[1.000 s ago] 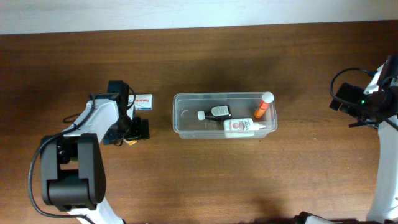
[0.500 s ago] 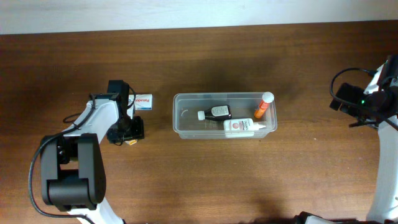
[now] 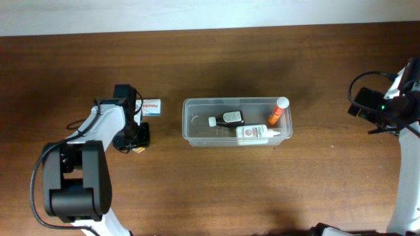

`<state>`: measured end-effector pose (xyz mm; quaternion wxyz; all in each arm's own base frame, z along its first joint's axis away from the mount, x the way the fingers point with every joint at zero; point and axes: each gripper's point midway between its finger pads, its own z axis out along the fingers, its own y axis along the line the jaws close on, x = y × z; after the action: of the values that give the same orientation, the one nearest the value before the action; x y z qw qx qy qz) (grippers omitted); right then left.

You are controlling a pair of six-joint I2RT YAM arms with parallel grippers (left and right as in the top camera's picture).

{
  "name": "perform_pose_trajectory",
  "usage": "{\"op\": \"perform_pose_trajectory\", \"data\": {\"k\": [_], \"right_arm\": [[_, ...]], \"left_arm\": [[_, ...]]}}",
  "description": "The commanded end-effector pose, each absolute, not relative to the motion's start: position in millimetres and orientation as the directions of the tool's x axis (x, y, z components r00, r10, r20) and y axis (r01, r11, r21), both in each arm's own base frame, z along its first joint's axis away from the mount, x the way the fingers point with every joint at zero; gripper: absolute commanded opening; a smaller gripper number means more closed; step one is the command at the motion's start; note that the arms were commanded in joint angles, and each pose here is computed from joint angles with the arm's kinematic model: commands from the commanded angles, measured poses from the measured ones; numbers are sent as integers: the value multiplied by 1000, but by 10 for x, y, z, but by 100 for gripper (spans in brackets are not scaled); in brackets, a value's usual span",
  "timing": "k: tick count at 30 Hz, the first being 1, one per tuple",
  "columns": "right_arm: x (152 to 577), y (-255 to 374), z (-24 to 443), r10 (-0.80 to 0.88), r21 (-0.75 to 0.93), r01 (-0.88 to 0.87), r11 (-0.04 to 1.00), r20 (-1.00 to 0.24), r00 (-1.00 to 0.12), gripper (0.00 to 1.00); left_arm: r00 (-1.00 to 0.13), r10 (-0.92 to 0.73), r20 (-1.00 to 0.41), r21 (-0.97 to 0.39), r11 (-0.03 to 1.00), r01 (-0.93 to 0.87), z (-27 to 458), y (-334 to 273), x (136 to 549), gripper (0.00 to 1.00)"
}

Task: Pack container
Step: 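Carry the gold-capped jar into the container and release it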

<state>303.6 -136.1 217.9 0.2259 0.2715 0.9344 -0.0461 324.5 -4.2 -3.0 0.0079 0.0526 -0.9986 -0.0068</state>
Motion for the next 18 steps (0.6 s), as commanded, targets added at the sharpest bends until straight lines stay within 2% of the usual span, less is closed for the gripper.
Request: {"op": "perform_pose_trajectory", "data": {"k": [1, 6, 9, 15, 18], "right_arm": [[3062, -1381, 2233, 490, 43, 533, 845, -462, -739, 99], [3062, -1381, 2233, 490, 43, 533, 845, -462, -739, 98], [3062, -1381, 2233, 490, 43, 533, 845, -462, -739, 98], [3062, -1381, 2233, 490, 43, 533, 845, -462, -739, 98], [3062, -1381, 2233, 490, 43, 533, 845, -462, -739, 98]], "left_arm": [[-994, -110, 25, 26, 994, -109, -68, -17, 3257, 36], [-993, -109, 35, 15, 994, -109, -21, -37, 3261, 36], [-993, -109, 37, 16, 994, -109, 84, -37, 3307, 29], [-994, -108, -2, 10, 994, -108, 436, -46, 3538, 29], [-994, -104, -26, -38, 994, -103, 613, -139, 3655, 29]]}}
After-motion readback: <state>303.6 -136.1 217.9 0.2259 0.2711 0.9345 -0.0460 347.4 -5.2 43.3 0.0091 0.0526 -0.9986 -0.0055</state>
